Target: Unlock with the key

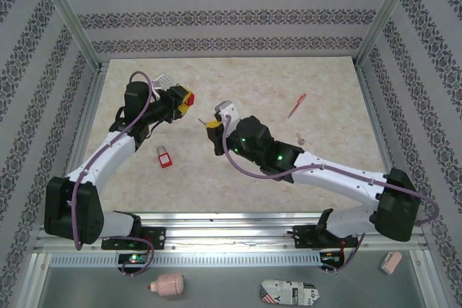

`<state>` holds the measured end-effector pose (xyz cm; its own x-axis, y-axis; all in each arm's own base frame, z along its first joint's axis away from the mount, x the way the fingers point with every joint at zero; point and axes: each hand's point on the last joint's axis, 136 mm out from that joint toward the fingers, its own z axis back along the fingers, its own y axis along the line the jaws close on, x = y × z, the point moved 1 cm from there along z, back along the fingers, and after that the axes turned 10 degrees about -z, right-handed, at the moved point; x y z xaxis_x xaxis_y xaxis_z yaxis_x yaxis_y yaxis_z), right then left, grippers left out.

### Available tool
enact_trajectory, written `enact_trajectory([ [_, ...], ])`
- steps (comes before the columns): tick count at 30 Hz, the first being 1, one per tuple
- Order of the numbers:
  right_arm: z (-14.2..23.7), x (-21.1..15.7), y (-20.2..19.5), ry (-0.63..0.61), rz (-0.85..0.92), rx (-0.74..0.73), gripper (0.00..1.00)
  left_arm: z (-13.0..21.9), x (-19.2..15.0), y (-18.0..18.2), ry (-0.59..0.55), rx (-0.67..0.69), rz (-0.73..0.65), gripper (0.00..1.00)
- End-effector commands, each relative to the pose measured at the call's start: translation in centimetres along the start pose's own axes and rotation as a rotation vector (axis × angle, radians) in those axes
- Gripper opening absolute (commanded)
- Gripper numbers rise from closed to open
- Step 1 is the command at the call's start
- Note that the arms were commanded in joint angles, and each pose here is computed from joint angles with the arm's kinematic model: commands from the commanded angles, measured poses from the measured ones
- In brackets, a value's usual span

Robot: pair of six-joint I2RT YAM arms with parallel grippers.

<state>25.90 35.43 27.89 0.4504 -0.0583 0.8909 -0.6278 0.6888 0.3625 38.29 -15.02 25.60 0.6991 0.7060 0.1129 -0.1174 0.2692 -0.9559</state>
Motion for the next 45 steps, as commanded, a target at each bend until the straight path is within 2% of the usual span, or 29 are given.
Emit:
enact_trajectory([
  [1,-1.2,2.3,0.3,-0.039,0.005,0.013,0.0,1.6,-0.3,-4.8,-0.02,-0.19,0.026,0.0],
  [9,-3.5,3.1,1.0,-0.017,0.012,0.016,0.0,3.4,-1.5,-5.6,-0.023,-0.233,0.04,0.0],
  [29,-2.9,3.8,0.0,-0.034,0.066,-0.071,0.0,4.5,-1.9,-3.0,-0.06,-0.037,-0.031,0.0],
  [45,-4.8,3.1,0.6,-0.002,0.0,-0.02,0.0,5.1,-1.8,-2.9,-0.088,-0.038,-0.031,0.0],
])
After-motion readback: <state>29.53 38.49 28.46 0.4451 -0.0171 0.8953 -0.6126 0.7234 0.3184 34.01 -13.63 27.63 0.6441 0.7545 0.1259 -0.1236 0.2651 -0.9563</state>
